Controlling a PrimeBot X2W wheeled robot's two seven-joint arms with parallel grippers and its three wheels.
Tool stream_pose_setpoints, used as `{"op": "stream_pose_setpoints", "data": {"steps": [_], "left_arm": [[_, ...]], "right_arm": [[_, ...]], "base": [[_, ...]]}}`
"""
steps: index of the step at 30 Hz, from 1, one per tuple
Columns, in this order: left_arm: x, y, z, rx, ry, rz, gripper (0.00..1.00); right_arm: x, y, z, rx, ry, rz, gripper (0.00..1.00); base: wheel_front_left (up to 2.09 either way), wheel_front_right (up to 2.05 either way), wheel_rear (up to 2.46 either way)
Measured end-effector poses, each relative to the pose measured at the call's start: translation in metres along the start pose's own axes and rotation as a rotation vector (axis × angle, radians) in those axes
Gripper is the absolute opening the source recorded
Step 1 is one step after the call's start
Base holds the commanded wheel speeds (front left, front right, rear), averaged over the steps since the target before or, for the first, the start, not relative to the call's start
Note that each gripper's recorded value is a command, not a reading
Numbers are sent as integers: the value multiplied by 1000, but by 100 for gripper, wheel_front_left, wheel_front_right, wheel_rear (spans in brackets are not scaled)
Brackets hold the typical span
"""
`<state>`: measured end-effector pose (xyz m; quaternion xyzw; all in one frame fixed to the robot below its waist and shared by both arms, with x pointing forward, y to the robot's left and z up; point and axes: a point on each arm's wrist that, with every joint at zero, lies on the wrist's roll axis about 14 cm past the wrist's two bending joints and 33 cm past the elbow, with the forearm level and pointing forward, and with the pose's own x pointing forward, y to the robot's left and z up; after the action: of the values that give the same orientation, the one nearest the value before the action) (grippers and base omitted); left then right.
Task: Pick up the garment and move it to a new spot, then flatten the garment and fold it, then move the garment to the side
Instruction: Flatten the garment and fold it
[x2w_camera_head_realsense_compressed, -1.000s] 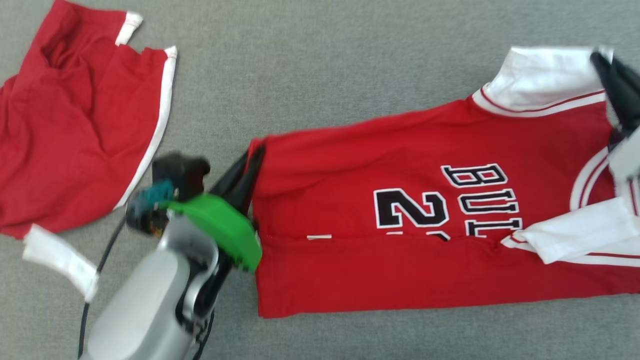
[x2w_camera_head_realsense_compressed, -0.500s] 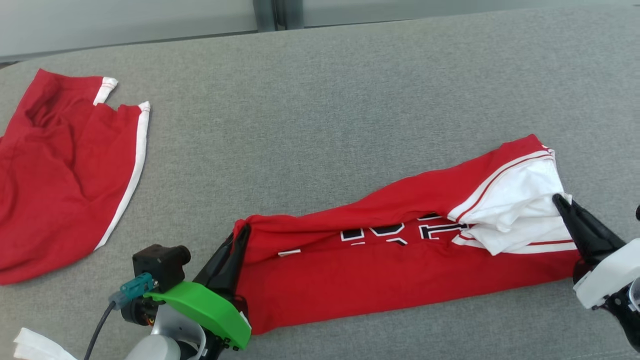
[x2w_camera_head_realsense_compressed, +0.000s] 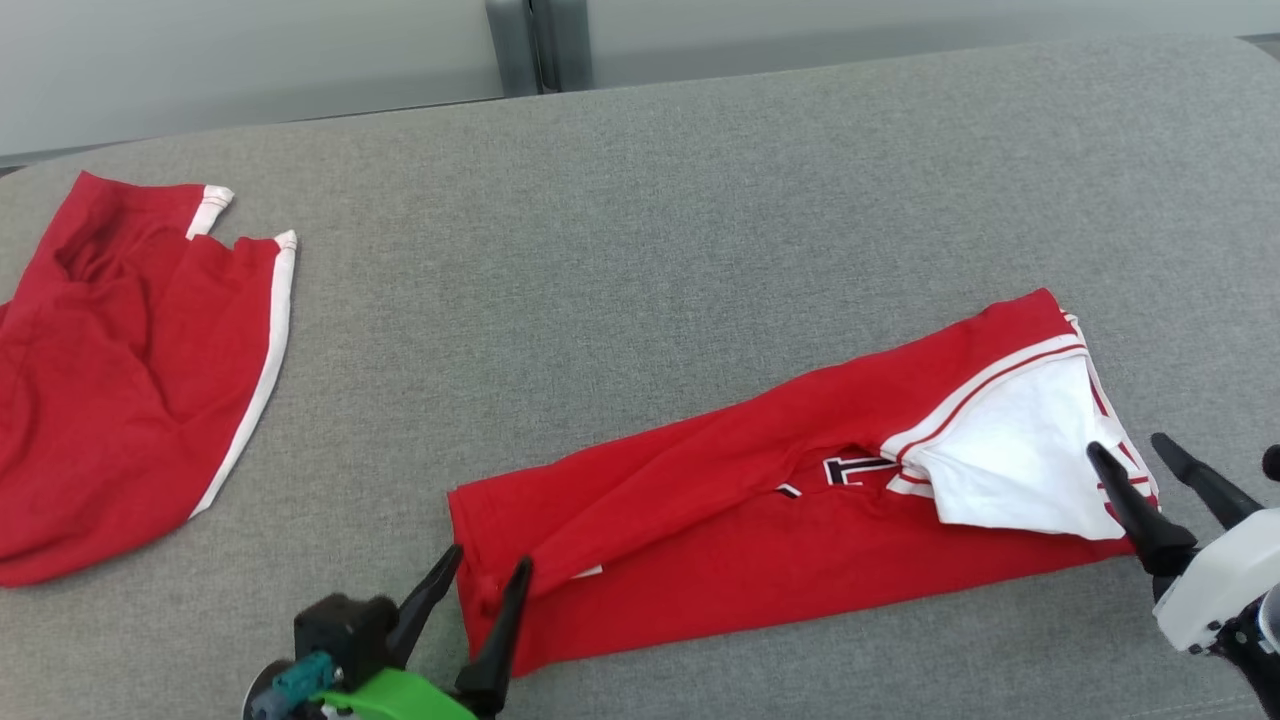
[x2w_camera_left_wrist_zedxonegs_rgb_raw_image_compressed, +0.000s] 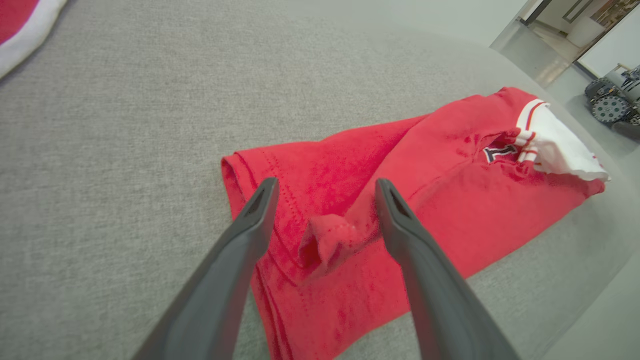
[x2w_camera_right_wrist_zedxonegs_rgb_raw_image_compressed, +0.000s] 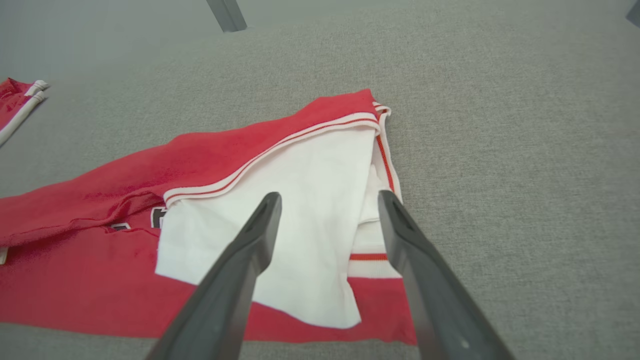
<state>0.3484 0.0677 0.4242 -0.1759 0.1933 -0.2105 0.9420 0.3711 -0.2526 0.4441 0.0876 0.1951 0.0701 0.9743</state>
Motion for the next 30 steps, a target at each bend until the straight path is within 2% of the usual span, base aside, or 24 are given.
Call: {"op": "stream_pose_setpoints", "data": {"steps": [3, 5, 7, 11, 13, 16, 22, 26, 30], "left_arm": [[-15, 26, -11, 114, 5, 110, 100], [-15, 38, 1, 122, -71, 186, 100], [-13, 38, 5, 153, -108, 212, 100], [-5, 34, -1, 128, -118, 234, 100], [0, 31, 4, 103, -145, 239, 100], [4, 29, 5, 94, -158, 240, 100], [0, 42, 1, 80, -160, 288, 100], [-1, 47, 1, 74, -166, 303, 100], [0, 48, 2, 78, -170, 300, 100]], "right_arm": [[-4, -14, 17, -17, -27, -43, 100], [-3, -26, 24, -52, -18, -82, 100], [6, -28, 25, -75, 20, -102, 100], [30, -18, 4, -137, 163, -100, 100], [39, -19, -18, -203, 282, -113, 100], [50, -22, -33, -248, 363, -135, 100], [59, -39, -42, -306, 430, -185, 100], [61, -42, -45, -298, 443, -194, 100], [64, -34, -54, -234, 477, -166, 100]], "base": [[0, 0, 0], [0, 0, 0], [0, 0, 0], [0, 0, 0], [0, 0, 0], [0, 0, 0], [0, 0, 0], [0, 0, 0], [0, 0, 0]]}}
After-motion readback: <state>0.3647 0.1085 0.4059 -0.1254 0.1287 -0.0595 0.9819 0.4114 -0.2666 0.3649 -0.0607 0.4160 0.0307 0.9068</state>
